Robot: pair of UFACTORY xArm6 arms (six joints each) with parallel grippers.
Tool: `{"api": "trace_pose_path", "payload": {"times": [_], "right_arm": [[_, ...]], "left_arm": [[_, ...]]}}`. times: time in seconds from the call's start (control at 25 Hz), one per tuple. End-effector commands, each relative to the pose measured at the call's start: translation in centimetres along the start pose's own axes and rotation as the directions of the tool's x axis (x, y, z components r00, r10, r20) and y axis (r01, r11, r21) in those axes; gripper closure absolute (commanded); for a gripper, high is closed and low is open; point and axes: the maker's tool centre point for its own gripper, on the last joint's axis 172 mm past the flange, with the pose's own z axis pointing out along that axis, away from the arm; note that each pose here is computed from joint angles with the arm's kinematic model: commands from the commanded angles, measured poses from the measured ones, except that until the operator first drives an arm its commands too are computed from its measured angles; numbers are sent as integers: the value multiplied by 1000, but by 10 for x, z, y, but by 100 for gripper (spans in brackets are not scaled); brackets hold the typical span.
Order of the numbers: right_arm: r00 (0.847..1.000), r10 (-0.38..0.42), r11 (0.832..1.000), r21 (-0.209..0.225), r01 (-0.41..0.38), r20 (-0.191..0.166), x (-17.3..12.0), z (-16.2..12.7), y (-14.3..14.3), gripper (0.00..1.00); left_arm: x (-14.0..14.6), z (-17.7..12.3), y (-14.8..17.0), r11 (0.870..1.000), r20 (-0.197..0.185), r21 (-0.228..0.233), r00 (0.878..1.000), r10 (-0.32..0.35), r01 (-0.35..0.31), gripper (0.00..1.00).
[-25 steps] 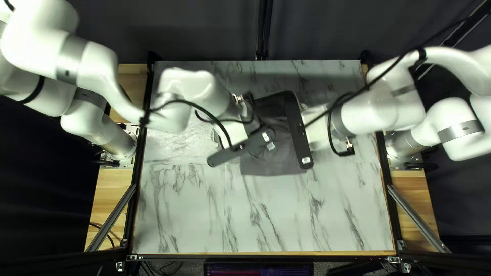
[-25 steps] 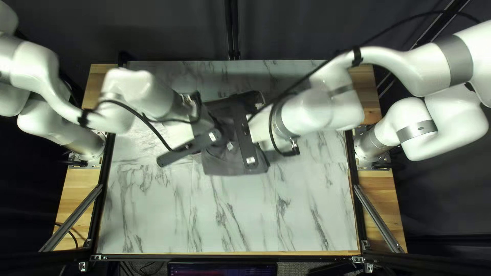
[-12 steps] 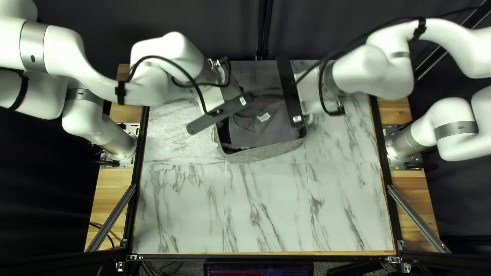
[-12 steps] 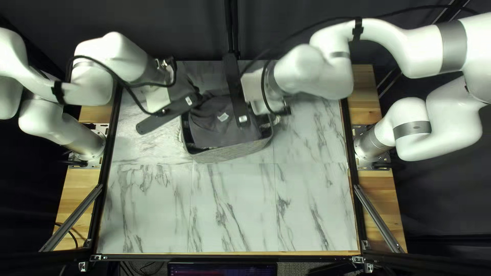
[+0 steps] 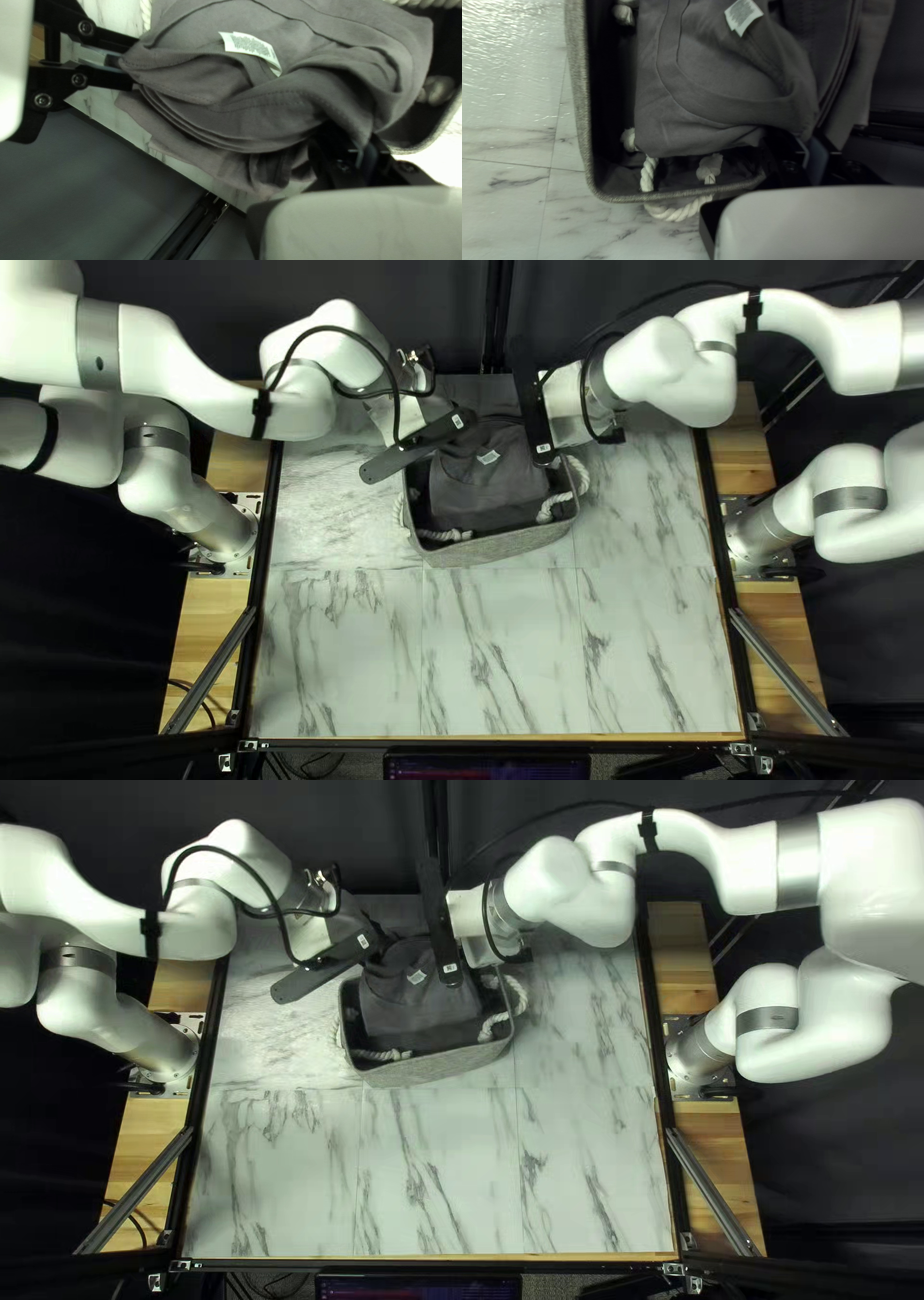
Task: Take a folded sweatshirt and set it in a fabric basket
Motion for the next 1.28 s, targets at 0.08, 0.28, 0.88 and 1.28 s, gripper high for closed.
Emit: {"api": "trace_pose_path", "payload": {"times": [0.08, 0.28, 0.88, 1.28], "right_arm": [[1000, 6, 1000, 17, -6, -5, -11, 18, -2, 96], [1000, 14, 999, 35, -14, -6, -22, 37, -12, 96], [1000, -2, 997, 75, 1, 4, -22, 48, -65, 94], [1000, 11, 990, 141, -11, 0, -46, 72, -68, 93]], "left_arm": [[-4, 18, 5, 1000, -14, 1, 1000, -17, 17, 100], [-3, 30, 14, 999, -19, -1, 999, -34, 34, 100], [49, 56, 35, 998, -6, -22, 998, -58, 58, 100], [38, 79, 48, 994, 8, -30, 994, -106, 106, 100]]}}
